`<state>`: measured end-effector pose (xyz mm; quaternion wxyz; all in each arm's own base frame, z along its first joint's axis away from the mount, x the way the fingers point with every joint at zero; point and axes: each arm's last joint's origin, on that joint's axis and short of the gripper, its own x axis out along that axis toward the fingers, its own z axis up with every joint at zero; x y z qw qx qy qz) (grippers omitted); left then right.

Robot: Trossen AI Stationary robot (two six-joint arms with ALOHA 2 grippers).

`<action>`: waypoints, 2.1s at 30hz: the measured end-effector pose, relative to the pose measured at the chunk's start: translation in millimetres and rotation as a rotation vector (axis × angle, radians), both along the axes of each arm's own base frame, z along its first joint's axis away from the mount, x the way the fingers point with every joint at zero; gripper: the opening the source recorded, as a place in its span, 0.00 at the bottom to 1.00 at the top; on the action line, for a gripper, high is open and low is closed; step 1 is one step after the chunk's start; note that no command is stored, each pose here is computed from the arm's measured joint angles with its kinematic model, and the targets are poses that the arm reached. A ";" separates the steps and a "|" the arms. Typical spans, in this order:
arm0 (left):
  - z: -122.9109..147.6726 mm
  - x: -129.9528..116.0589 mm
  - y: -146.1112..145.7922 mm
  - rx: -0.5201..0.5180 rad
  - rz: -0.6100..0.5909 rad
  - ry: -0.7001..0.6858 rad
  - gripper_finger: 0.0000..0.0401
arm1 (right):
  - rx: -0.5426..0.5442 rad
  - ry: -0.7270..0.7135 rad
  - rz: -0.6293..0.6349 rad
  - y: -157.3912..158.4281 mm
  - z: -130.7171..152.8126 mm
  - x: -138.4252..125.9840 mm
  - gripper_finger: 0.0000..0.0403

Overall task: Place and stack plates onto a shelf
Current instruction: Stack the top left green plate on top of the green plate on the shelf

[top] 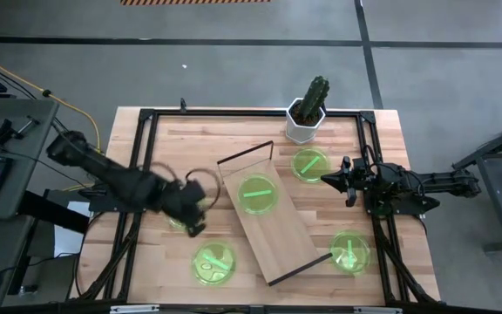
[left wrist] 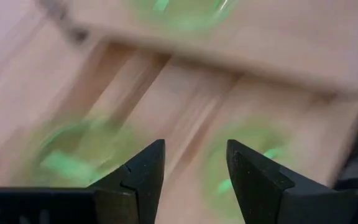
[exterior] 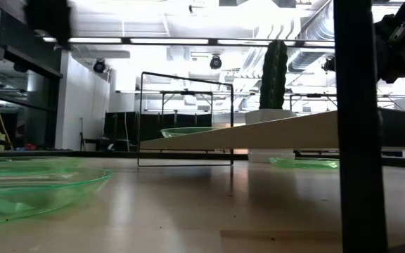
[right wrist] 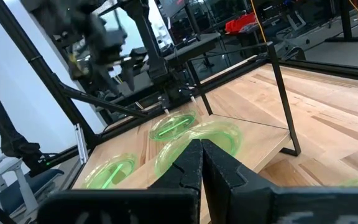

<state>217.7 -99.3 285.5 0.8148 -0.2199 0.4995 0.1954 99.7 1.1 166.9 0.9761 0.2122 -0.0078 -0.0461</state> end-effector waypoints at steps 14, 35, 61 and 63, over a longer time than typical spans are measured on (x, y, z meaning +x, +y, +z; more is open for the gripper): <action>-90.6 -37.5 -32.2 0.179 -0.447 -0.005 0.40 | 0.000 -0.001 0.000 0.0 0.2 -0.1 0.00; -141.1 -63.9 -42.6 0.281 -0.578 0.087 0.40 | -0.002 -0.001 0.000 0.0 0.1 -0.1 0.00; -136.2 -43.8 -47.7 0.309 -0.512 0.235 0.01 | 0.000 -0.001 0.000 0.0 0.1 0.0 0.00; -121.7 -41.8 -49.6 0.312 -0.532 0.232 0.00 | -0.002 -0.001 0.000 0.0 0.0 0.0 0.00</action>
